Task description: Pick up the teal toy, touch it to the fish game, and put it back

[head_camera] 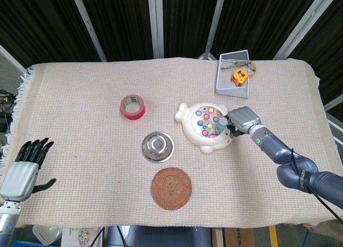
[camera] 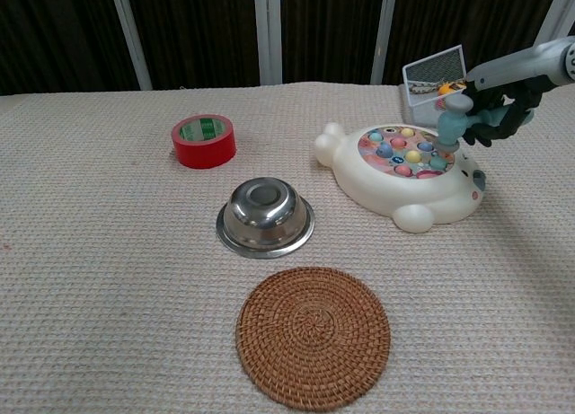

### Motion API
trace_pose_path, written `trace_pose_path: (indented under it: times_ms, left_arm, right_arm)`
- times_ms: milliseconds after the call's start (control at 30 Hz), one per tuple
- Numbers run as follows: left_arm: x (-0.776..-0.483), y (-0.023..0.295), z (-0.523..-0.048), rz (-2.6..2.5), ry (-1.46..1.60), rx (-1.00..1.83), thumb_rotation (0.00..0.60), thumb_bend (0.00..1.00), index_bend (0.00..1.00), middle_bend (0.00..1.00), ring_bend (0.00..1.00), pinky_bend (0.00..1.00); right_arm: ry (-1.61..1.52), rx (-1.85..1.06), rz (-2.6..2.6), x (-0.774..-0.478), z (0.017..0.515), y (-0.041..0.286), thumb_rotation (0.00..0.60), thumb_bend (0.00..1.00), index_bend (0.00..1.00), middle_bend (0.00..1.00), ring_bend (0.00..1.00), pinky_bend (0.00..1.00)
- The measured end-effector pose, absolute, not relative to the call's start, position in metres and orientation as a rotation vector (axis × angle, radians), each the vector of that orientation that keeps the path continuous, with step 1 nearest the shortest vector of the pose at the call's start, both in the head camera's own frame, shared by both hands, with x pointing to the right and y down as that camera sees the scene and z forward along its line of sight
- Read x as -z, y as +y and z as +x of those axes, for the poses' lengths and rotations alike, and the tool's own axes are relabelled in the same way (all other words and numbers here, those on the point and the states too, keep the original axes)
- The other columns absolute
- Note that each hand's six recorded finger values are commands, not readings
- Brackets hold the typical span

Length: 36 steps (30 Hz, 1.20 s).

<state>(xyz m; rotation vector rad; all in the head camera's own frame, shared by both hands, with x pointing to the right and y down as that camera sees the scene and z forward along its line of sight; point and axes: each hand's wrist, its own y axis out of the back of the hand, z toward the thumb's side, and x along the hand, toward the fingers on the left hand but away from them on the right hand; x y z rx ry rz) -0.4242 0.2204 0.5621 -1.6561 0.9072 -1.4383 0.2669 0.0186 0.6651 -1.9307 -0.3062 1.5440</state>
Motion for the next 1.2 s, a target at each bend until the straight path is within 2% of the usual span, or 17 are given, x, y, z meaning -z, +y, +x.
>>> trace_pose_path:
  times_ms: [400, 767, 1200]
  left_arm:
    - [-0.569, 0.222, -0.430, -1.669, 0.905, 1.466, 0.600, 0.16, 0.08, 0.00, 0.00, 0.00]
    - [-0.573, 0.221, -0.431, -1.677, 0.902, 1.474, 0.600, 0.16, 0.08, 0.00, 0.00, 0.00]
    - [-0.570, 0.221, -0.429, -1.676, 0.902, 1.456, 0.600, 0.16, 0.07, 0.00, 0.00, 0.00]
  right_arm:
    - [-0.229, -1.557, -1.926, -0.679, 0.240, 0.013, 0.600, 0.80, 0.94, 0.74, 0.54, 0.40]
    - [-0.184, -1.619, -1.896, -0.695, 0.240, 0.015, 0.600, 0.80, 0.94, 0.74, 0.54, 0.40]
    - [-0.279, -1.599, -1.882, -0.659, 0.253, 0.011, 0.600, 0.80, 0.94, 0.74, 0.54, 0.40]
